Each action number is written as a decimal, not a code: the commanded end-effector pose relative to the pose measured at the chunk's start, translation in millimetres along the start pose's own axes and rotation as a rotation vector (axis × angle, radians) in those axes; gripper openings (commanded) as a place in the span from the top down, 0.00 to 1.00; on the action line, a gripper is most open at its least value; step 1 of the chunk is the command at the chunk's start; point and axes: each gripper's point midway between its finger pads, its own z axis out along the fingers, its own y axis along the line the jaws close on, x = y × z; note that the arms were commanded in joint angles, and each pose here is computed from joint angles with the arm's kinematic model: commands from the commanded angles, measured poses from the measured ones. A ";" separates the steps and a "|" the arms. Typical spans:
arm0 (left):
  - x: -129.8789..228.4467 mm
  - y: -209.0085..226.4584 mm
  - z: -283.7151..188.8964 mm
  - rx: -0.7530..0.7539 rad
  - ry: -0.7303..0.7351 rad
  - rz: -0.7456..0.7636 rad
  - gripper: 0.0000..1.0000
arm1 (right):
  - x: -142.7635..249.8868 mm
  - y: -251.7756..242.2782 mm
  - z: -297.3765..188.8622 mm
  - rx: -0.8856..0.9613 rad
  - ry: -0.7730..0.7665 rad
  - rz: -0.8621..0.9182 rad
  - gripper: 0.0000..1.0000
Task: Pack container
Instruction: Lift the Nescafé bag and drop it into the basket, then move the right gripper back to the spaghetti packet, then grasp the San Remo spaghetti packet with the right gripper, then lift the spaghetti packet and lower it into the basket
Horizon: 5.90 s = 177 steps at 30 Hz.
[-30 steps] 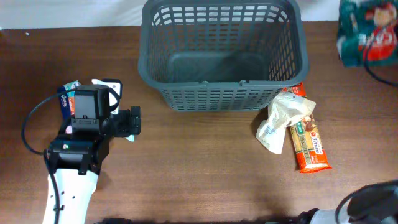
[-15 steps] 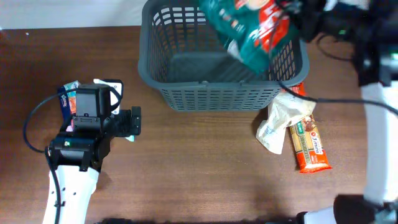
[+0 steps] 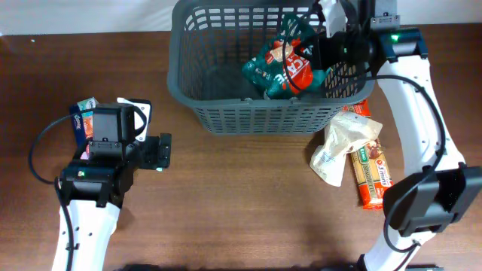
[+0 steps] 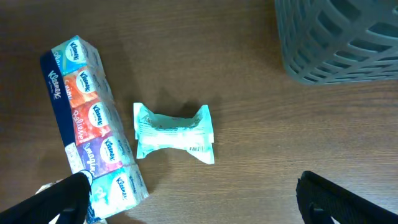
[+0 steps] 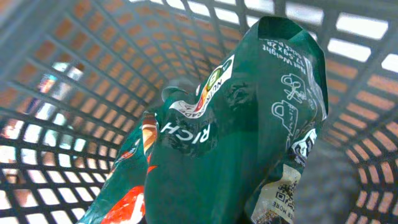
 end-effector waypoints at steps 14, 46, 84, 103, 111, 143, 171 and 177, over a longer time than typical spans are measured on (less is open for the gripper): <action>0.9 7.5 1.0 -0.039 0.008 0.023 0.01 | -122.5 44.6 -133.0 0.163 -0.356 -0.206 0.01; 30.8 101.7 -34.6 -0.244 -0.055 -0.247 0.01 | 300.9 -73.9 -180.5 0.627 0.570 0.738 0.01; 23.5 98.3 -34.0 -0.218 -0.080 -0.200 0.01 | 388.9 -118.5 -36.0 0.233 0.613 0.496 0.21; 21.8 99.0 -34.2 -0.220 -0.087 -0.200 0.01 | 403.8 -135.4 -38.8 0.269 0.682 0.288 0.17; 21.8 98.9 -34.2 -0.220 -0.087 -0.200 0.01 | 419.6 -145.4 -23.4 0.263 0.694 0.296 0.20; 21.4 99.1 -34.3 -0.220 -0.089 -0.200 0.01 | 203.8 -265.5 -204.2 0.727 0.136 0.552 0.96; 16.7 85.7 -32.2 -0.140 -0.108 -0.195 0.01 | -28.2 67.8 -32.9 0.030 0.145 -0.624 0.97; 17.0 85.7 -32.2 -0.140 -0.107 -0.195 0.01 | -15.8 93.6 -21.3 -0.178 0.120 -0.764 0.96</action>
